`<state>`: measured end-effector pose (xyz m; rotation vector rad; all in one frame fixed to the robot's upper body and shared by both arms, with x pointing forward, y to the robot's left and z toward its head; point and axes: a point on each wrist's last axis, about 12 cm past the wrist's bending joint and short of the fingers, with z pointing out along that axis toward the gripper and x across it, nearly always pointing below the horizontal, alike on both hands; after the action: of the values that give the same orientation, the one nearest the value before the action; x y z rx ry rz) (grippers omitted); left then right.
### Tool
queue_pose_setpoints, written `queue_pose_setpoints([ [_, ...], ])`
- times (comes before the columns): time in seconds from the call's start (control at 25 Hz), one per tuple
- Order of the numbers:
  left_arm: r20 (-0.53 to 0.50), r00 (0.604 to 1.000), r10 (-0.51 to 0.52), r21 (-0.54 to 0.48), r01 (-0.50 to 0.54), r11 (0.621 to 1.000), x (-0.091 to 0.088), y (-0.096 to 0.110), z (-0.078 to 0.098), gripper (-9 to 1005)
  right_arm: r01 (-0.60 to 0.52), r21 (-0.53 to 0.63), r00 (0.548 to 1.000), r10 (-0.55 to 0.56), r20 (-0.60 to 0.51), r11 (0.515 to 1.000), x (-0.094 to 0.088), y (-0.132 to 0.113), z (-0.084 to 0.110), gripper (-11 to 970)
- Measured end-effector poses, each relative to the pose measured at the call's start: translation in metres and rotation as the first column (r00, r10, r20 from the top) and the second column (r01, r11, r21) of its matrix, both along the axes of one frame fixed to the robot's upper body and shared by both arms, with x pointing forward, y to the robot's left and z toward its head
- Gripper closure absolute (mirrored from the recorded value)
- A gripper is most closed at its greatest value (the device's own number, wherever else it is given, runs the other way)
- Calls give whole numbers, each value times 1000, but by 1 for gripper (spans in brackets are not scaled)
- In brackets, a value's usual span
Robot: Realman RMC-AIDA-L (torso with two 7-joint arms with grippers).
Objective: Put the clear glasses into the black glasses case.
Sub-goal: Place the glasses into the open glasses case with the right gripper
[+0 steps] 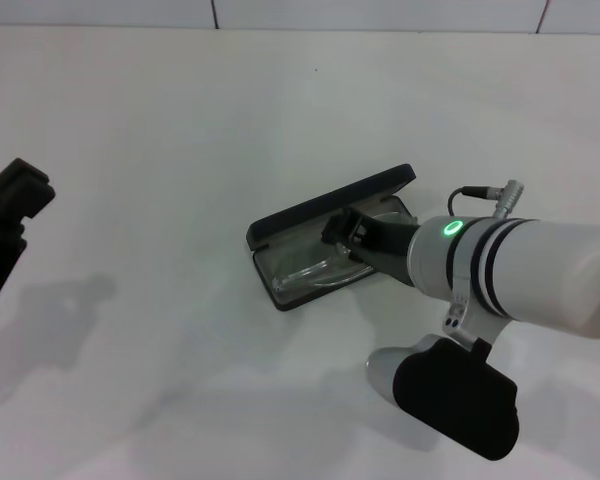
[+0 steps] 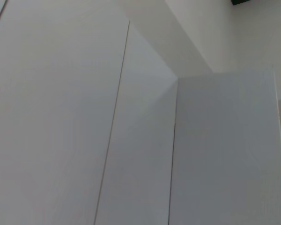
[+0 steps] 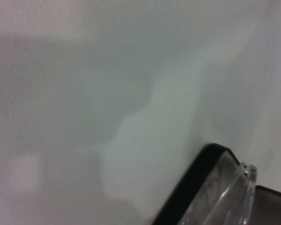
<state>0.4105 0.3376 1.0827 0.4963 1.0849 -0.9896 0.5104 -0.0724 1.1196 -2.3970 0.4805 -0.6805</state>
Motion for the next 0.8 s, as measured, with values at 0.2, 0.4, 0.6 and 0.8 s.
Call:
queue_pose_setpoints([
  [0.2, -1, 1000, -2, -5, 2, 1000, -2, -2, -1, 901, 0, 10, 1000, 0, 1, 1000, 0, -1, -4, 639],
  [0.4, -7, 1000, 3, -6, -3, 1000, -4, -2, -2, 901, 25, 34, 1000, -24, -6, 999, -1, -6, -2, 639],
  [0.6, -4, 1000, 3, -7, -3, 1000, -4, -2, -2, 901, 153, 148, 986, -141, -92, 977, 4, -9, 10, 640],
  [0.8, 0, 1000, -2, -7, 2, 1000, -2, -3, -2, 901, 226, 177, 969, -203, -139, 958, 6, -12, 15, 641],
])
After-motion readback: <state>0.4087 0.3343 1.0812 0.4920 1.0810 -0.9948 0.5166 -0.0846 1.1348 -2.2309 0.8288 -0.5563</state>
